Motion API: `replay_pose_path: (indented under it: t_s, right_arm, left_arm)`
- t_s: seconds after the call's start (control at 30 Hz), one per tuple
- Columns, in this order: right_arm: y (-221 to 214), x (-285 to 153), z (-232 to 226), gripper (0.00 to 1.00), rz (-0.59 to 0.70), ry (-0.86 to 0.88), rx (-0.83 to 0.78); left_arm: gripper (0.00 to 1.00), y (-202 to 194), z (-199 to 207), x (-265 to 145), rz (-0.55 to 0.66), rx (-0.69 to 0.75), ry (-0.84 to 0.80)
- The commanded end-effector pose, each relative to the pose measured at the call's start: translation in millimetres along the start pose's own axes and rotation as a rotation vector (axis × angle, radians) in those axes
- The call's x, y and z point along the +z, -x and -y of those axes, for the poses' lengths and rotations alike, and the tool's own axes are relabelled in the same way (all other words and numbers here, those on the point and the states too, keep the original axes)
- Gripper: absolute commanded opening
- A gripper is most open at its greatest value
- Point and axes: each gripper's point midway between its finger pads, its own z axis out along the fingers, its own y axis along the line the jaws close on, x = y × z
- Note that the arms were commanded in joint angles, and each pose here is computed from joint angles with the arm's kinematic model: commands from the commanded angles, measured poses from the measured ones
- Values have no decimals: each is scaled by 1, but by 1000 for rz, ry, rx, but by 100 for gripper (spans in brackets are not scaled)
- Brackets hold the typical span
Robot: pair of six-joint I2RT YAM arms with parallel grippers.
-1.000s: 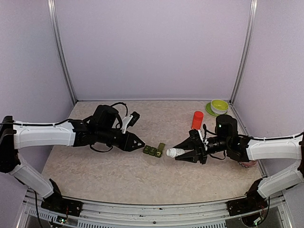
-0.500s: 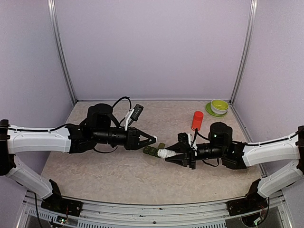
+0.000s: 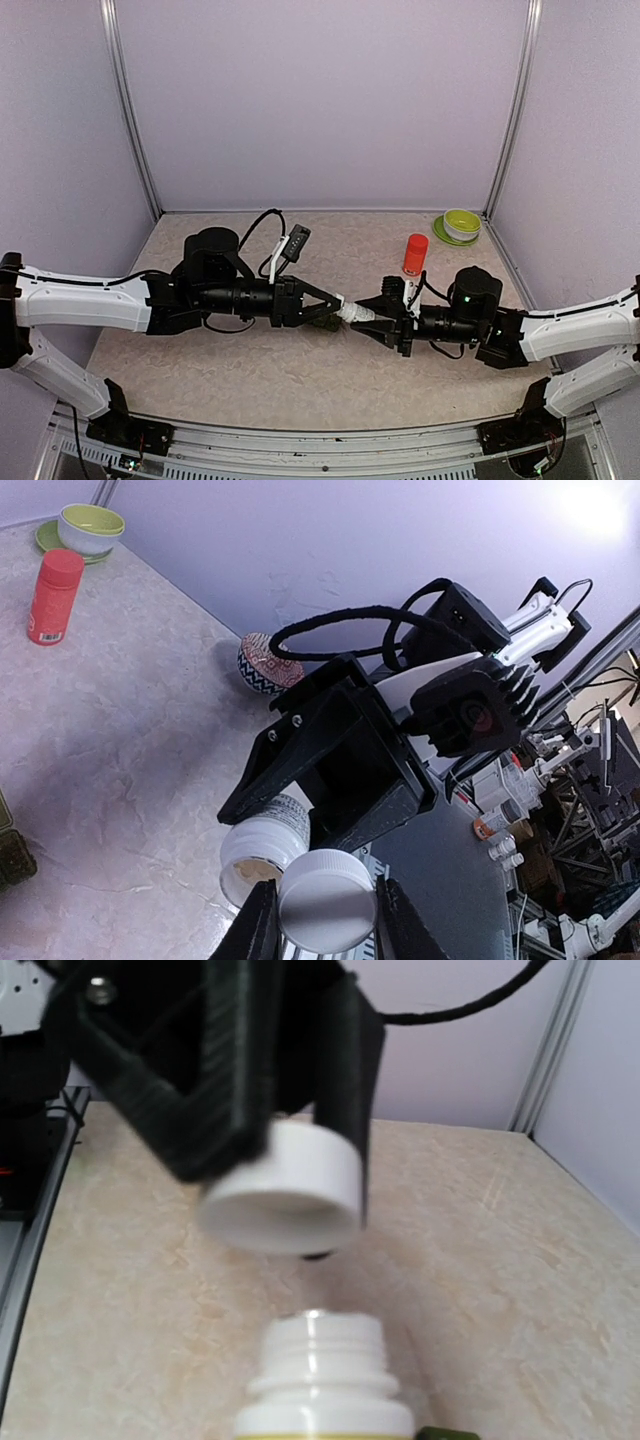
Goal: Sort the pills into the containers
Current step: Screw the lid of the pill bottle onto the pill bottle.
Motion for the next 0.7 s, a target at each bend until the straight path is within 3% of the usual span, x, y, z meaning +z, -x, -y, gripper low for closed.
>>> replay_pose_path:
  t_s: [0.0,0.33,0.67]
  right_arm:
    - [13,-5,1,20,44,-45,-8]
    - [21,-8,-3,20,63,-45,-29]
    - [23,-9,-5,19,75,-39,-40]
  left_arm:
    - [24,3,6,3,21,6,-21]
    - [25,-1,-8,3,24,3,58]
    - [25,-8,-7,12,-3,-16,30]
